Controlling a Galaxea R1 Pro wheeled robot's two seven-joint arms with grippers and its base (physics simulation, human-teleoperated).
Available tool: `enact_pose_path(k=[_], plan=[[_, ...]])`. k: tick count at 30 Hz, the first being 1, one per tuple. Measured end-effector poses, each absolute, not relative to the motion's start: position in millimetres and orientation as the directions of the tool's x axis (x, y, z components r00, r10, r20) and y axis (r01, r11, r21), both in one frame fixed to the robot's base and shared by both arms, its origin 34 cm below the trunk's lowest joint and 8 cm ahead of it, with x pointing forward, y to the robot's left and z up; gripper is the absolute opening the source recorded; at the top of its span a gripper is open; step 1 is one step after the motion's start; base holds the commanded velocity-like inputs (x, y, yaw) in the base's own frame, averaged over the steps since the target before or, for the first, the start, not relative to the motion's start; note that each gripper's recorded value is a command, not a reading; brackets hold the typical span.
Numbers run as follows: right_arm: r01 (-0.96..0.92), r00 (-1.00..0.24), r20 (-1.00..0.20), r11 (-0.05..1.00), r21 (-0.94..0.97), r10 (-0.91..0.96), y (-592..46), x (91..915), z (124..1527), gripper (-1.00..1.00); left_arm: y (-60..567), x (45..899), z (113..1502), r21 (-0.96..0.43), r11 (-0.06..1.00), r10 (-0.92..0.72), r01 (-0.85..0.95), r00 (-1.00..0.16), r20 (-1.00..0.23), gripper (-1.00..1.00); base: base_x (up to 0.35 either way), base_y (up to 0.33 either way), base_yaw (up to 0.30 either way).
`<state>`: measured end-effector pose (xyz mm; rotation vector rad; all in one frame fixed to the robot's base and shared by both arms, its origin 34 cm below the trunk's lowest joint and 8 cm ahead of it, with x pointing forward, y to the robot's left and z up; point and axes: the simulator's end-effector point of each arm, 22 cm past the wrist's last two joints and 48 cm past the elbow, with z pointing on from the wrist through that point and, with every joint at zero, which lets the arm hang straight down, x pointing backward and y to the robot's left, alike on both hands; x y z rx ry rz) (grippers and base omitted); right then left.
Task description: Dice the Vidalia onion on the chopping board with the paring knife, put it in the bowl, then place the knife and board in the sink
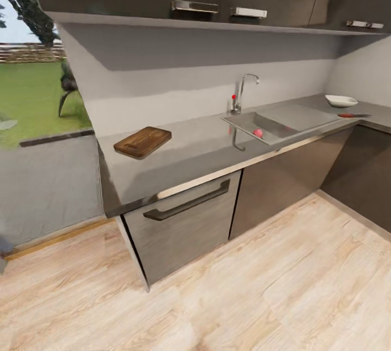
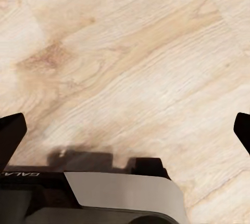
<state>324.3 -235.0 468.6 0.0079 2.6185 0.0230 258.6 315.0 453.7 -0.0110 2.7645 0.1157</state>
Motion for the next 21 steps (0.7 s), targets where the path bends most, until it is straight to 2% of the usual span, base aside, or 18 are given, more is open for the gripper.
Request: enact_pose_path(k=[21], plan=[[0.0,-0.867,-0.498,1.0,0.018,0.009,-234.7,323.8,468.5,1.0,314.4,258.7,453.7,0.078,0.997,0.008,-0.023,-0.93,-0.366,1.0,0.007,0.291,0.27]])
